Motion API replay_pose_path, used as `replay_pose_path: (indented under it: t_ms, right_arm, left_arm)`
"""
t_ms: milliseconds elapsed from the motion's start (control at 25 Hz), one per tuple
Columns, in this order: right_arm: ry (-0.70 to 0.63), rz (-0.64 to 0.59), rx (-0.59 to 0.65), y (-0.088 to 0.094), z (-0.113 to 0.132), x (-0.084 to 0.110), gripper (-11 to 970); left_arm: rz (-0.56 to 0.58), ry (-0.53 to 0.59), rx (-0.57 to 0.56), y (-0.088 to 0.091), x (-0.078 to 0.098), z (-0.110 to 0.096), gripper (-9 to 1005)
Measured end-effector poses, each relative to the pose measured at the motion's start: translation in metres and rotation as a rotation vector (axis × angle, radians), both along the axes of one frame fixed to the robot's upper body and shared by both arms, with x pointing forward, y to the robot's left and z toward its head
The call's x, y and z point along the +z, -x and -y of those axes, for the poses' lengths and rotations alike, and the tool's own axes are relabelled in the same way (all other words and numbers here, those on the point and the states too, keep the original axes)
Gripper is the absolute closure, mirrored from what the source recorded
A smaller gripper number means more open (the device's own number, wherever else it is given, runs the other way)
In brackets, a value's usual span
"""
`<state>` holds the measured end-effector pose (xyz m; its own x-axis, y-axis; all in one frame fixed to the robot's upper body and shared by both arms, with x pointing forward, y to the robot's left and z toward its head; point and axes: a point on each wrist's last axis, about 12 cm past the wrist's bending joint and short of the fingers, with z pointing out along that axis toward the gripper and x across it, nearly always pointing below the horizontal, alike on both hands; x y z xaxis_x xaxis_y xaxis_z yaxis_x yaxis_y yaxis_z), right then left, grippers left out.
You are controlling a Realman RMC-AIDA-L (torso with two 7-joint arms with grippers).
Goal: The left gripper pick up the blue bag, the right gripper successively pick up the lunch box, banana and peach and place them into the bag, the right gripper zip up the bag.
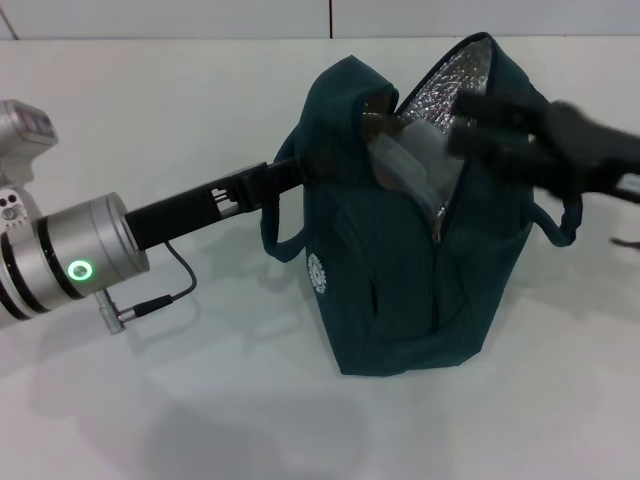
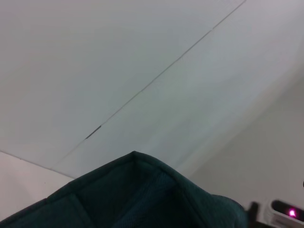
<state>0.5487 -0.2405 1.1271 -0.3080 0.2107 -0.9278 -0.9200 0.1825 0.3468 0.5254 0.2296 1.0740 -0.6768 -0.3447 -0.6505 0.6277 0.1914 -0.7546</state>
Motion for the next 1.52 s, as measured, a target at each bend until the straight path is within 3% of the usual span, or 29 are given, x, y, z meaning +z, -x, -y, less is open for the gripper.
replay_pose_path:
  t_ms: [440, 1120, 1520]
  right_arm:
    - [0.178, -0.146, 0.125, -0.004, -0.022, -0.012, 301]
    - [0.169, -0.306, 0.265, 0.018, 0.019, -0.003, 300]
    - [0.264, -0.384, 0.352, 0.034, 0.024, -0.015, 300]
  left_arm:
    - [0.009, -0.009, 0.002, -0.002, 0.001, 0.0, 955]
    - [0.014, -0.026, 0.007, -0.012, 0.005, 0.003, 955]
    - [0.017, -0.019, 0.015, -0.013, 0.006, 0.003, 955]
